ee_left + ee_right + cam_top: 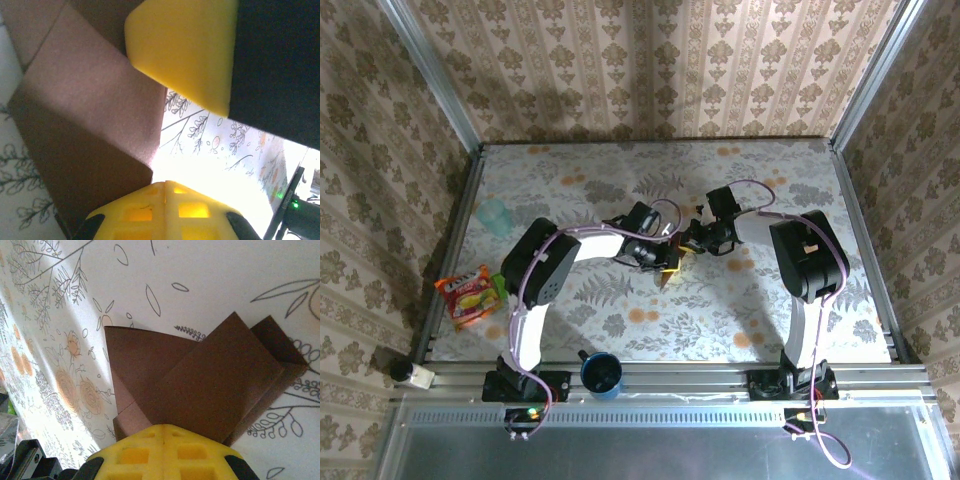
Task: Fold a paper plane with a square sheet of paper (fold left side to right side)
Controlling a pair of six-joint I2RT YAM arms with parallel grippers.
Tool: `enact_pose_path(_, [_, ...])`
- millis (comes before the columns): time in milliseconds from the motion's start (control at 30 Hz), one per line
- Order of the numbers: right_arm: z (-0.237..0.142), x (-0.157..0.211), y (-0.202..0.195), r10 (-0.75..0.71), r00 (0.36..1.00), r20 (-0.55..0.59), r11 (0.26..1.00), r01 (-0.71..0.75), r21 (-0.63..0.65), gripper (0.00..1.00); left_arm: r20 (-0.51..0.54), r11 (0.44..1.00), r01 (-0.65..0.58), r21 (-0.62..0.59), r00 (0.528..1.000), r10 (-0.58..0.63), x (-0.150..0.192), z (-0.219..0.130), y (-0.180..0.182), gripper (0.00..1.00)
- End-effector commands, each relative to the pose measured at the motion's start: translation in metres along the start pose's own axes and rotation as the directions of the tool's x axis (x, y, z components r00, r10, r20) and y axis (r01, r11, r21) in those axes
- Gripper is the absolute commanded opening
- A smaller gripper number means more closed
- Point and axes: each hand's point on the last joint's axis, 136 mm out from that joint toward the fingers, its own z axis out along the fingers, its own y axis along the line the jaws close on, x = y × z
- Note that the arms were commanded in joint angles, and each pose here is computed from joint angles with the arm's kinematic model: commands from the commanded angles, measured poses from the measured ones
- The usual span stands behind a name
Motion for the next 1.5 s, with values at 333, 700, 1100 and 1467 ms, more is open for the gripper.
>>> enact_pose_path(333, [0.015,0.026,-0.055,0.071,0.995,-0.076,0.980,-0.055,0.191,0.00,-0.106,0.998,0.047,-0.051,0.993,-0.052,0.060,-0.006,0.010,0.00])
enact_pose_path(700, [0.013,0.023,-0.052,0.064,0.995,-0.072,0.981,-0.049,0.186,0.00,-0.113,0.996,0.075,-0.054,0.990,-0.080,0.087,-0.013,0.019,0.00])
enact_pose_path(1100, [0.009,0.020,-0.043,0.050,0.997,-0.065,0.986,-0.039,0.163,0.00,-0.046,0.999,0.043,-0.006,0.998,-0.043,0.072,-0.033,-0.007,0.00])
enact_pose_path(1467, [0.008,0.021,-0.029,0.036,0.998,-0.060,0.992,-0.028,0.121,0.00,-0.012,0.999,-0.001,0.037,1.000,0.002,0.032,-0.039,-0.023,0.00])
